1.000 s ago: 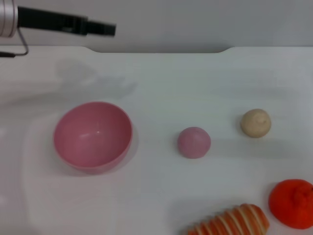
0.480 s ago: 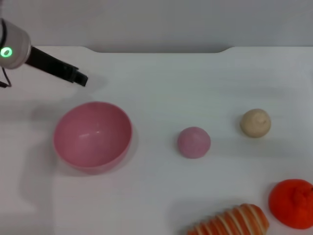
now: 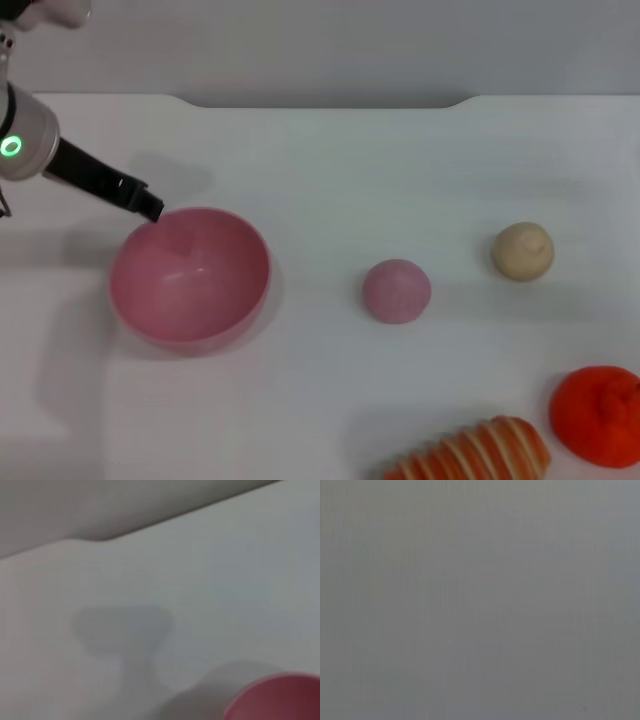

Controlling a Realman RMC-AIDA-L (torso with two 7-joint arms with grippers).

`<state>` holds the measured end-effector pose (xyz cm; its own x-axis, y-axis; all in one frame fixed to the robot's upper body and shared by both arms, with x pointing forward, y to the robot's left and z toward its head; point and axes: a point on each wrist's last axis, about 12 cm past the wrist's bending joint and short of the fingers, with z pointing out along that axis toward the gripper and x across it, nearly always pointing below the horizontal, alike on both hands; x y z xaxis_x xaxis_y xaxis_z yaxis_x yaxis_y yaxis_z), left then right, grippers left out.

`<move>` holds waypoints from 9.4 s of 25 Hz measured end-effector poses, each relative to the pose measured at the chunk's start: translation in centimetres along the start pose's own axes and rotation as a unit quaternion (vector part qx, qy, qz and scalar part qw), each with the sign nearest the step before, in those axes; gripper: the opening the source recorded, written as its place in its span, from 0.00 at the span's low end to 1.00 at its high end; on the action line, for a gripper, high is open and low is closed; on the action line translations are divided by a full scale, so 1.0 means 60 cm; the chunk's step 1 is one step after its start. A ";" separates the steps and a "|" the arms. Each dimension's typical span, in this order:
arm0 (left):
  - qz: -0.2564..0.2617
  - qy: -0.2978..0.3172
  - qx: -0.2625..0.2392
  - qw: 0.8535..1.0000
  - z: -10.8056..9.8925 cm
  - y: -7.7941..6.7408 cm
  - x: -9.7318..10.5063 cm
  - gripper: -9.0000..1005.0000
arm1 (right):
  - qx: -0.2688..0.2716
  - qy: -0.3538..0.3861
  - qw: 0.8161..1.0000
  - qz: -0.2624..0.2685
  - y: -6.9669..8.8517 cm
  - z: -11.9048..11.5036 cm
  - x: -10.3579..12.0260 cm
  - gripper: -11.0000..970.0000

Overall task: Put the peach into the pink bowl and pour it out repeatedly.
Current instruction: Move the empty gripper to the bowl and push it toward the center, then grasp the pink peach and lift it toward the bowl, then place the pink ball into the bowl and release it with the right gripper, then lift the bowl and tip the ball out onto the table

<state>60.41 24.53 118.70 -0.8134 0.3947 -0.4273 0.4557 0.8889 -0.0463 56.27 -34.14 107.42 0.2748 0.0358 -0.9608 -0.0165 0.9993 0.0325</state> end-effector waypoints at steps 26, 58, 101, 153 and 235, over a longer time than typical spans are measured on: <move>-0.028 0.047 -0.001 0.998 0.048 0.019 0.036 0.47 | -0.015 0.004 1.000 0.000 0.007 0.008 0.000 0.57; -0.044 0.036 -0.011 0.998 0.076 0.027 0.050 0.19 | -0.011 0.006 1.000 0.008 0.004 0.004 0.001 0.57; 0.032 -0.059 0.040 0.997 -0.014 -0.033 -0.075 0.05 | -0.496 0.560 0.638 -0.178 0.265 0.104 -0.093 0.57; 0.054 -0.069 0.060 0.994 -0.010 -0.036 -0.071 0.05 | -0.441 0.541 0.701 -0.150 0.286 0.110 -0.068 0.06; 0.161 -0.517 -0.030 0.840 0.121 -0.234 -0.006 0.05 | -0.075 -0.039 0.994 0.069 -0.147 -0.082 -0.125 0.45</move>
<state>56.88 10.21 112.96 0.1123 0.2307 -0.9665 0.5475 0.7974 0.2539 49.65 -43.25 112.98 0.3340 0.1784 -0.9256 -0.2016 0.9727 0.1148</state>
